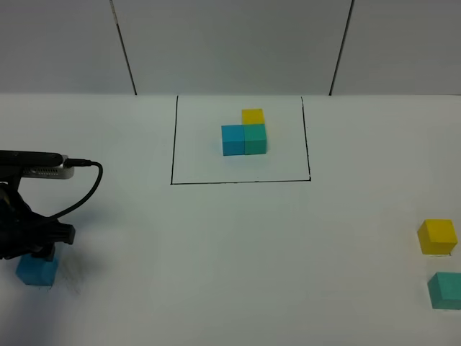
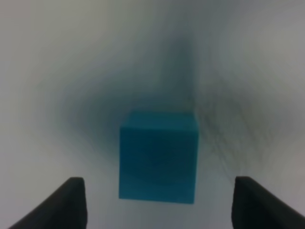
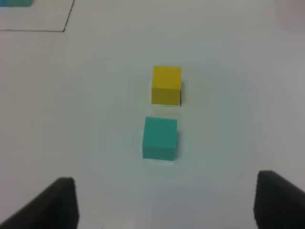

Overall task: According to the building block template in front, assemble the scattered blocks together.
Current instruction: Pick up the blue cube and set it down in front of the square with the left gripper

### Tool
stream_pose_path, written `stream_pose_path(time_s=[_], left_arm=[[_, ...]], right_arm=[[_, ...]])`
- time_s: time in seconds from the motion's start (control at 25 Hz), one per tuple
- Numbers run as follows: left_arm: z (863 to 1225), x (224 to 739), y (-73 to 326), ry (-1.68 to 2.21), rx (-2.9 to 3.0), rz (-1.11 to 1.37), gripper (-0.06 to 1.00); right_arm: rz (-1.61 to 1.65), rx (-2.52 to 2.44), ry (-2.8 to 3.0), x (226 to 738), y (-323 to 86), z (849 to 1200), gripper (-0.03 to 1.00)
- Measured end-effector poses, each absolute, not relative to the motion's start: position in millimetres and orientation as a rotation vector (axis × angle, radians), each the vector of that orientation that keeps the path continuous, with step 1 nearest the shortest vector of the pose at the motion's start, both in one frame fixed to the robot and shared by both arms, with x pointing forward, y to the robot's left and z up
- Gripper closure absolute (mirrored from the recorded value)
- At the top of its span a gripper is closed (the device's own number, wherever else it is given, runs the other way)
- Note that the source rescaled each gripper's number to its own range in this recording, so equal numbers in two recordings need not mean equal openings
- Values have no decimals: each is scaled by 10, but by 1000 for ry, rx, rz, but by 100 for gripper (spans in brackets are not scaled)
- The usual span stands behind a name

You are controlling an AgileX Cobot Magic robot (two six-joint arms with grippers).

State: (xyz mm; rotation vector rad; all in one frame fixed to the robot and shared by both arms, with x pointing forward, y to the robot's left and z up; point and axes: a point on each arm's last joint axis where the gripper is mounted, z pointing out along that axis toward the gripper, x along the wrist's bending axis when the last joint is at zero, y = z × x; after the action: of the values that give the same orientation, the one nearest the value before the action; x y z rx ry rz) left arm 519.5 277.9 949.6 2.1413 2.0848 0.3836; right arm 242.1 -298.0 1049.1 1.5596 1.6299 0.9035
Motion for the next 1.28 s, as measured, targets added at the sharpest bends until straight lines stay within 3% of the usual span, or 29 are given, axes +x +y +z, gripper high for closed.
stream_pose_path(time_s=[0.4,1.28], left_arm=[[9143,5285,2781,2130,2198,338,47],[9036,5339,2776,2124,2185,353,47]], right_arm=[[904,1560,1630,2421,-2980,10491,40],[903,1559,1630,2421,-2980,10491,40]])
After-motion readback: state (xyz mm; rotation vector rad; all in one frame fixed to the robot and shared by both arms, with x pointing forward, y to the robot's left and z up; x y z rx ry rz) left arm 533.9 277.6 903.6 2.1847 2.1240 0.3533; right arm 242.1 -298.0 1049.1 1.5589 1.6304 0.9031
